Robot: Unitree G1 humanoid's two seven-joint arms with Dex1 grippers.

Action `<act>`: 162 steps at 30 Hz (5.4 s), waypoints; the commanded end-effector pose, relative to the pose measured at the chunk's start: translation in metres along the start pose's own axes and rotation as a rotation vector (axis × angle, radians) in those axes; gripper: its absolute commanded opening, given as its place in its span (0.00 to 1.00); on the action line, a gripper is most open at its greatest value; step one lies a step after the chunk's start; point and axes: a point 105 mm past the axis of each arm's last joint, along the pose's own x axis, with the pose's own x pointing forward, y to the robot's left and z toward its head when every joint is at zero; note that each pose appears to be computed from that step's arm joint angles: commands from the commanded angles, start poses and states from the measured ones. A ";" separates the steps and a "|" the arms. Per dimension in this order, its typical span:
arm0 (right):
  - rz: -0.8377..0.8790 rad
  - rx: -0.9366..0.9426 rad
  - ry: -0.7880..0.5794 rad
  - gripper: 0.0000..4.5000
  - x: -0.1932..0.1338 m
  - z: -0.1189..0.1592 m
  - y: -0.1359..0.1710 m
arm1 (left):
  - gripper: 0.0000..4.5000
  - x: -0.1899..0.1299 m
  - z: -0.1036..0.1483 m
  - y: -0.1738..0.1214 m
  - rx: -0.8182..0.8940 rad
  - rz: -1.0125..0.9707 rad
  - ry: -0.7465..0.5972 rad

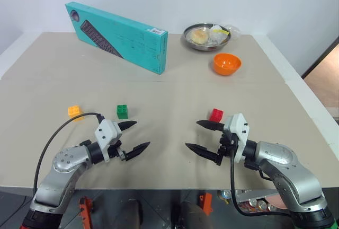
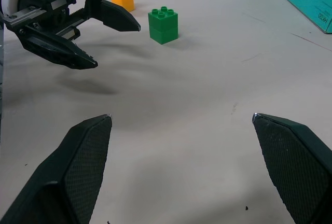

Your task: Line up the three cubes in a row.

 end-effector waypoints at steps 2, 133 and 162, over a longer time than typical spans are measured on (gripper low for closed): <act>-0.011 -0.040 -0.023 1.00 -0.002 0.006 0.005 | 0.99 0.004 0.015 -0.004 0.046 -0.010 -0.069; 0.192 -0.266 -0.134 0.99 0.063 0.064 -0.026 | 1.00 -0.022 0.010 0.072 -0.193 0.778 -0.118; 0.161 -0.295 -0.132 1.00 0.075 0.065 -0.034 | 0.36 0.003 -0.019 0.087 -0.219 0.766 0.054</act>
